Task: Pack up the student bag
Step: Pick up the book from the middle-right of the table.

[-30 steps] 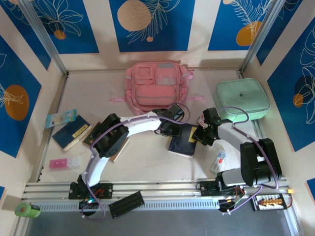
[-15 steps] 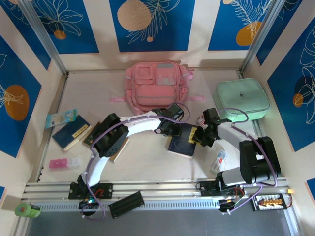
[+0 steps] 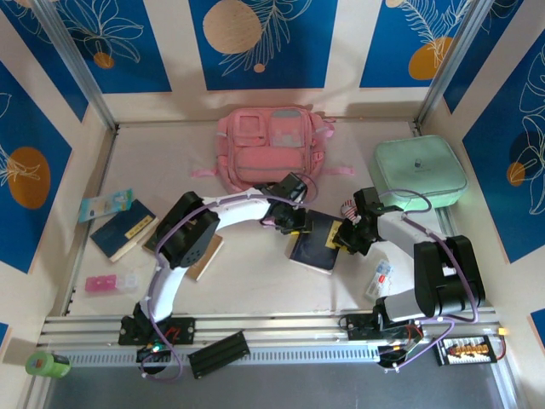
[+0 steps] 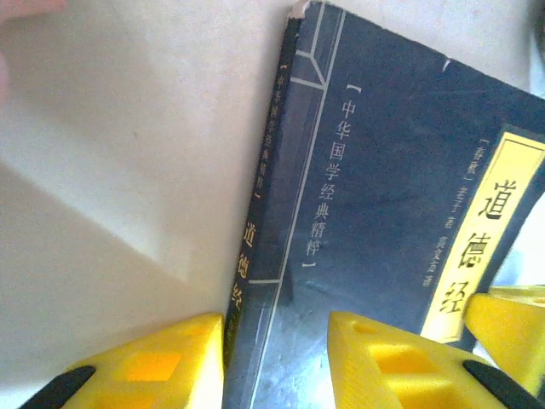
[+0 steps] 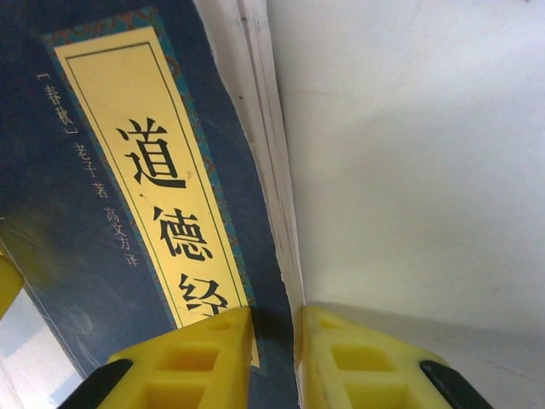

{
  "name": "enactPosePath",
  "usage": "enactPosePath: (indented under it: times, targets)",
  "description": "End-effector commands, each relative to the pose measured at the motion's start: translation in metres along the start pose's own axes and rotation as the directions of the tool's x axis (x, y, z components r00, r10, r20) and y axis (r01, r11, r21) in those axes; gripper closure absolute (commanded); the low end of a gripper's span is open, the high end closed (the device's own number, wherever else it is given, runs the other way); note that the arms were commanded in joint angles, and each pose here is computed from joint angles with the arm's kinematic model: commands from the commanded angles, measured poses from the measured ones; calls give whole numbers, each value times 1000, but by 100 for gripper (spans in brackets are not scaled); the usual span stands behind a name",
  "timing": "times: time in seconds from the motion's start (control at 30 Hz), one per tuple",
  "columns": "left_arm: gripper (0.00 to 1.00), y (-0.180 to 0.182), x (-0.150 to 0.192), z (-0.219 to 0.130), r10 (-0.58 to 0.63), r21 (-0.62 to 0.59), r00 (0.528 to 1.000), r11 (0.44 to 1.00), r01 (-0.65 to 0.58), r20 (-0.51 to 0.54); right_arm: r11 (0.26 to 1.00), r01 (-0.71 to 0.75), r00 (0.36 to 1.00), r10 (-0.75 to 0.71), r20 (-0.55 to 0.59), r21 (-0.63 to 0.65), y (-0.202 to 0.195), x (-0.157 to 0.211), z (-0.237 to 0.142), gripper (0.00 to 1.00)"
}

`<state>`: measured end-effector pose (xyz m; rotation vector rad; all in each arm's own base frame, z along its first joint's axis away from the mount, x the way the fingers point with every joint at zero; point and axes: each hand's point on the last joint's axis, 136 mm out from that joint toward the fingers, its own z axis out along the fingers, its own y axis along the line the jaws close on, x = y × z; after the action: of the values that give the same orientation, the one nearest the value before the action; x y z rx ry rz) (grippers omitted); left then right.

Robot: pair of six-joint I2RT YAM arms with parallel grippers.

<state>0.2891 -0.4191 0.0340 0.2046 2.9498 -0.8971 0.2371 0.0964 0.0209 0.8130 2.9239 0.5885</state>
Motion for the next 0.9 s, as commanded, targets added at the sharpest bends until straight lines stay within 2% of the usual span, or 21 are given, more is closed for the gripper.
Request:
enactPosePath:
  times: [0.0, 0.27, 0.57, 0.7, 0.87]
  targets:
    - [65, -69, 10, -20, 96, 272, 995, 958, -87, -21, 996, -18, 998, 12, -66, -82, 15, 9, 1, 79]
    - [70, -85, 19, -51, 179, 349, 983, 920, -180, 34, 997, -37, 998, 32, -58, -72, 9, 8, 0, 80]
    - [77, -73, 22, -40, 179, 326, 983, 928, -181, 35, 998, -48, 998, 47, -37, -35, 1, 5, 2, 84]
    - [77, -71, 23, -33, 186, 330, 982, 926, -181, 19, 999, -51, 998, 50, -37, -17, -1, 3, 3, 86]
    - [72, -63, 25, -27, 199, 296, 980, 936, -190, 0, 998, -59, 998, 59, -29, -4, -1, 1, 2, 88]
